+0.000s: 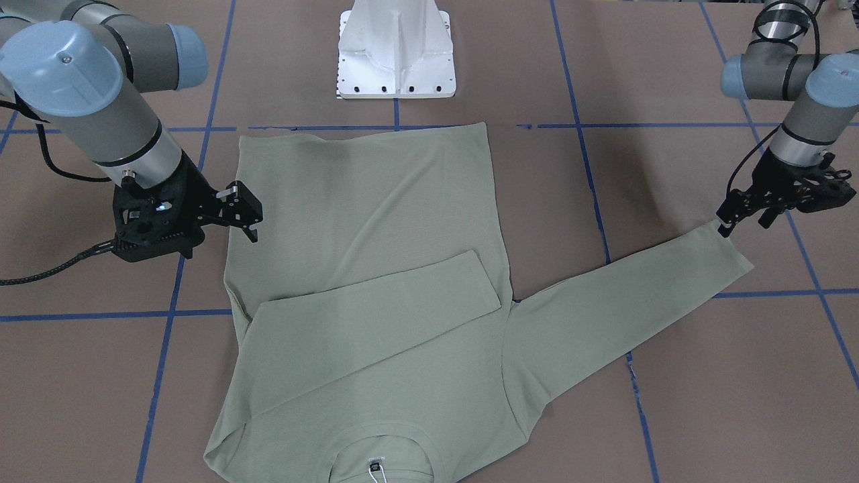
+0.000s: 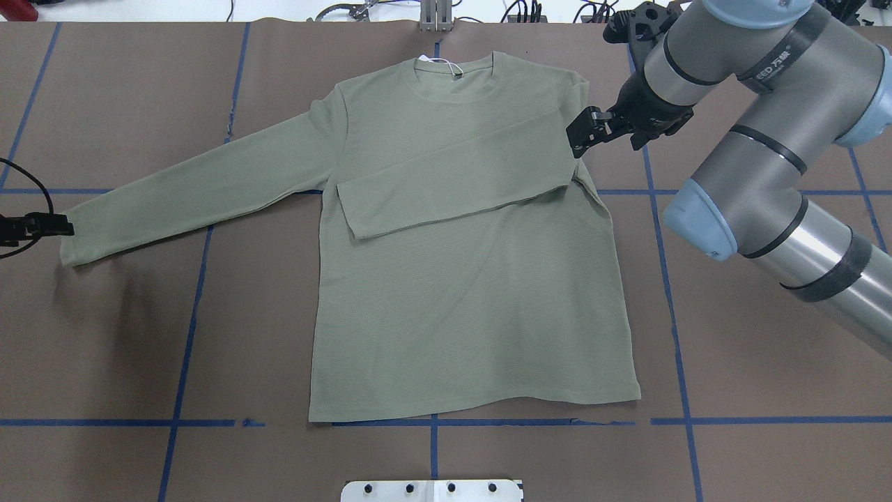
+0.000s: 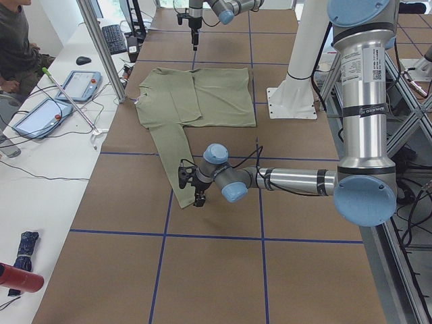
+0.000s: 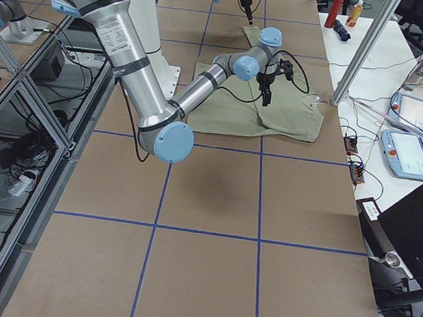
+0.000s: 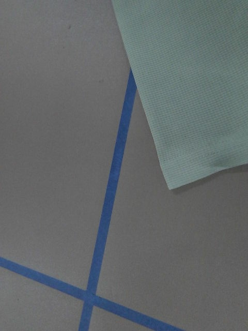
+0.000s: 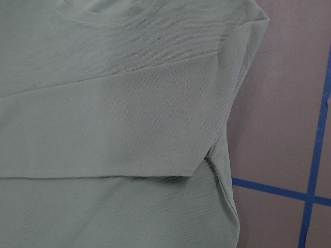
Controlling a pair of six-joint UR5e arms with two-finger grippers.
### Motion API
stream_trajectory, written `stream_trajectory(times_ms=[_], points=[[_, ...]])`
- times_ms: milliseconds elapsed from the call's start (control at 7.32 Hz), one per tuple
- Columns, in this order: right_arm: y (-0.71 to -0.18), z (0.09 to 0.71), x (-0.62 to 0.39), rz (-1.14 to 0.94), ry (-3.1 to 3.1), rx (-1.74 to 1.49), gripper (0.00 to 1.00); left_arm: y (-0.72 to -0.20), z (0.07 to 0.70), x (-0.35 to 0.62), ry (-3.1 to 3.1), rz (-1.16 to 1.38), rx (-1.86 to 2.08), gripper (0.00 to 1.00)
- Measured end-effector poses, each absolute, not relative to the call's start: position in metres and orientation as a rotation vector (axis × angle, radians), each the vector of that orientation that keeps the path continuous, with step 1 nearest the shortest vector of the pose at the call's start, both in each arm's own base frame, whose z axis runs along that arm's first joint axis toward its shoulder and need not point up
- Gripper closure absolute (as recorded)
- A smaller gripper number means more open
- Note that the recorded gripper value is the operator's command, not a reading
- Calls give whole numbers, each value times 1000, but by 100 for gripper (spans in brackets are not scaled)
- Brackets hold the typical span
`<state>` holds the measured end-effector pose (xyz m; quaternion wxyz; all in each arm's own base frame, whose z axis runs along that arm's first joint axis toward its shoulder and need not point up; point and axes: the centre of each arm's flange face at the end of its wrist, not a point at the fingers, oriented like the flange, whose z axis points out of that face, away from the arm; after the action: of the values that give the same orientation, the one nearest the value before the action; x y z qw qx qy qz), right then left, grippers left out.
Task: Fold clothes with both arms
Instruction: 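Raise the right arm away while the left gripper moves to the other cuff, then grasp the other sleeve cuff with the left gripper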
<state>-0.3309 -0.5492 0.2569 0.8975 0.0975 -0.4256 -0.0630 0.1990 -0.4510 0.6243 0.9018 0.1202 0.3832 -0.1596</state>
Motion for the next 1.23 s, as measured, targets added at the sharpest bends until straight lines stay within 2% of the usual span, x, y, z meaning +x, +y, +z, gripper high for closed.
stream_trajectory(times_ms=[1229], points=[[-542,257,-341,-138,-884,189,0,-453,644,224,774,-335,207,0]])
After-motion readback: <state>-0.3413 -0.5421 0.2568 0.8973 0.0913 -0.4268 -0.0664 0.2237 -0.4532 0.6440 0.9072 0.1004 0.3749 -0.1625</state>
